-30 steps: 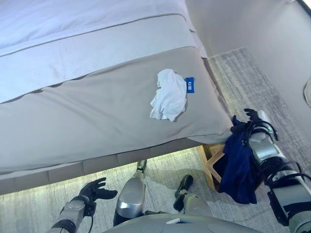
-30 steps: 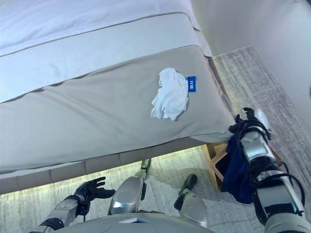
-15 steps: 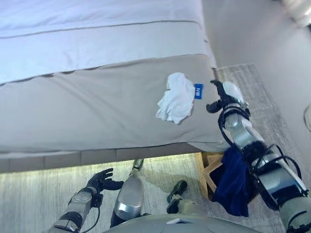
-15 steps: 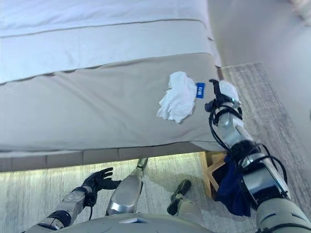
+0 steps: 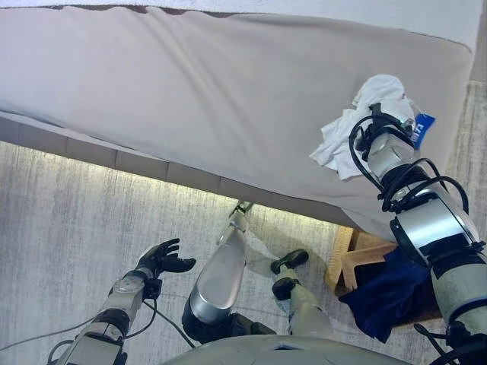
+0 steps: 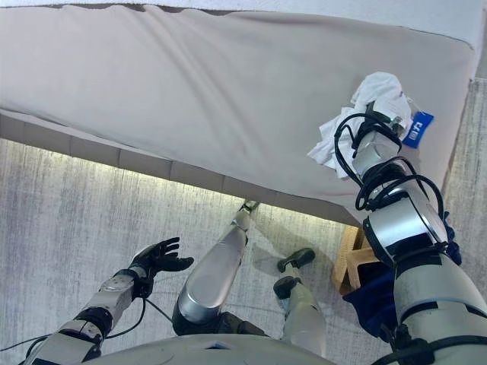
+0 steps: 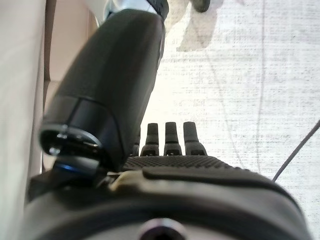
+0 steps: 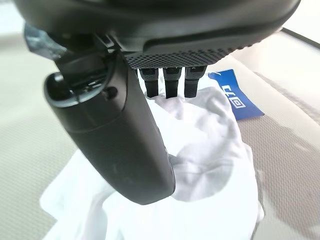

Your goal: Pick up the clothes from the bed and place them into the basket

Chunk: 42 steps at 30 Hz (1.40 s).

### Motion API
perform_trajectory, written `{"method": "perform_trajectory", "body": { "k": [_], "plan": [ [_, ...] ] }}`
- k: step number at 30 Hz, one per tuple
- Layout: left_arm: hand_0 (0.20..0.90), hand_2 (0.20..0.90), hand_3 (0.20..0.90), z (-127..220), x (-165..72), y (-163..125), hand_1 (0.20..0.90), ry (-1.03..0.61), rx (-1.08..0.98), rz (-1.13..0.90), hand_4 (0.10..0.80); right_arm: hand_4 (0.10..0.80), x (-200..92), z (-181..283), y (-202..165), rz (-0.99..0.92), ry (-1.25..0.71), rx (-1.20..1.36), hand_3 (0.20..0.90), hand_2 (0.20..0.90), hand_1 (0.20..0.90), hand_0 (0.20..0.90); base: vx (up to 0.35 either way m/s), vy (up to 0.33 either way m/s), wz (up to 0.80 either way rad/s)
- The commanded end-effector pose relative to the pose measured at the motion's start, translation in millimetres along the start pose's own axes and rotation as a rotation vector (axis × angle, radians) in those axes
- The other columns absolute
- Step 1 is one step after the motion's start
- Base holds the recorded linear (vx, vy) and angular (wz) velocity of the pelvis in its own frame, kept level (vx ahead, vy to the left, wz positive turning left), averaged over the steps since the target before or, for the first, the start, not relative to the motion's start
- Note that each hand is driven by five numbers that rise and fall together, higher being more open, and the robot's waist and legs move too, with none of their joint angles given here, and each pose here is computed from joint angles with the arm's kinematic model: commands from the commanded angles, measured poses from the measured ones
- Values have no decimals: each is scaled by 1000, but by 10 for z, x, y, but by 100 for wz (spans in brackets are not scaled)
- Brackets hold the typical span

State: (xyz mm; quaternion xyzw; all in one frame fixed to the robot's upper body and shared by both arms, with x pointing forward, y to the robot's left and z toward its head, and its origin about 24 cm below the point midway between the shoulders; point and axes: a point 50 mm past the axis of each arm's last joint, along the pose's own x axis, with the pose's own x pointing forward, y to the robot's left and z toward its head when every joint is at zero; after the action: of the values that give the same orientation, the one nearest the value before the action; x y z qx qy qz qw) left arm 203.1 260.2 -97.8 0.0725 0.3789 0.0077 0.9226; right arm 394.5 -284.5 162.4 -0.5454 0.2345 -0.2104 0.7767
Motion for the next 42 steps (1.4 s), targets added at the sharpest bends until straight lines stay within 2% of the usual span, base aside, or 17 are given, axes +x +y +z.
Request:
{"method": "perform_trajectory", "body": {
  "k": [1, 6, 7, 8, 9, 12, 15, 16, 21, 22, 26, 31, 37, 42],
  "plan": [
    [900, 900, 900, -186, -126, 106, 900, 12, 26, 3, 800, 800, 60, -288, -342, -63, 168, -47, 900, 900, 900, 900, 4, 61, 12],
    [900, 900, 900, -143, -138, 56, 900, -23, 13, -17, 800, 800, 69, -364, -514, -157, 213, -26, 900, 900, 900, 900, 0, 56, 4],
    [900, 900, 900, -144, -149, 55, 900, -26, 15, -21, 800, 682, 68, -334, -588, -204, 194, -25, 782, 799, 799, 799, 12, 11, 3],
    [900, 900, 900, -142, -154, 56, 900, -30, 15, -24, 800, 100, 67, -296, -638, -249, 161, -2, 200, 300, 300, 300, 0, 0, 0],
    [900, 900, 900, -140, -155, 55, 900, -28, 15, -26, 800, 100, 65, -277, -662, -280, 145, 27, 200, 300, 300, 300, 0, 0, 0],
    [900, 900, 900, -206, -176, 42, 900, -25, 5, -25, 800, 100, -34, 110, -893, -482, -111, 254, 200, 300, 300, 300, -33, -5, -7],
    [900, 900, 900, -333, -224, 58, 900, -20, -36, 15, 800, 100, -343, 537, -1119, -623, -434, 537, 200, 300, 300, 300, -30, -24, -18],
    [900, 900, 900, -401, -253, 96, 900, -11, -54, 43, 800, 100, -501, 568, -1198, -686, -565, 654, 200, 300, 300, 300, -9, -45, -41],
    [900, 900, 900, -514, -292, 209, 900, 24, -105, 117, 800, 100, -1006, 476, -1405, -825, -819, 896, 200, 300, 300, 300, 14, -106, -55],
    [900, 900, 900, -508, -278, 222, 900, 37, -111, 135, 800, 100, -1207, 400, -1499, -925, -878, 934, 200, 300, 300, 300, -20, -154, -57],
    [900, 900, 900, -579, -283, 188, 900, 101, -67, 137, 800, 100, -1388, 134, -1516, -1043, -889, 933, 200, 300, 300, 300, 27, -178, -49],
    [900, 900, 900, -755, -310, 61, 900, 196, 0, 101, 800, 100, -1358, -89, -1398, -1006, -856, 826, 200, 300, 300, 300, 44, -140, -56],
    [900, 900, 900, -817, -269, -111, 900, 252, 81, 45, 800, 100, -1217, -320, -1122, -882, -806, 719, 200, 300, 300, 300, 36, -150, -46],
    [900, 900, 900, -845, -253, -240, 900, 276, 123, -2, 800, 100, -1045, -598, -666, -669, -693, 641, 200, 300, 300, 300, 42, -142, -38]
  ]
}}
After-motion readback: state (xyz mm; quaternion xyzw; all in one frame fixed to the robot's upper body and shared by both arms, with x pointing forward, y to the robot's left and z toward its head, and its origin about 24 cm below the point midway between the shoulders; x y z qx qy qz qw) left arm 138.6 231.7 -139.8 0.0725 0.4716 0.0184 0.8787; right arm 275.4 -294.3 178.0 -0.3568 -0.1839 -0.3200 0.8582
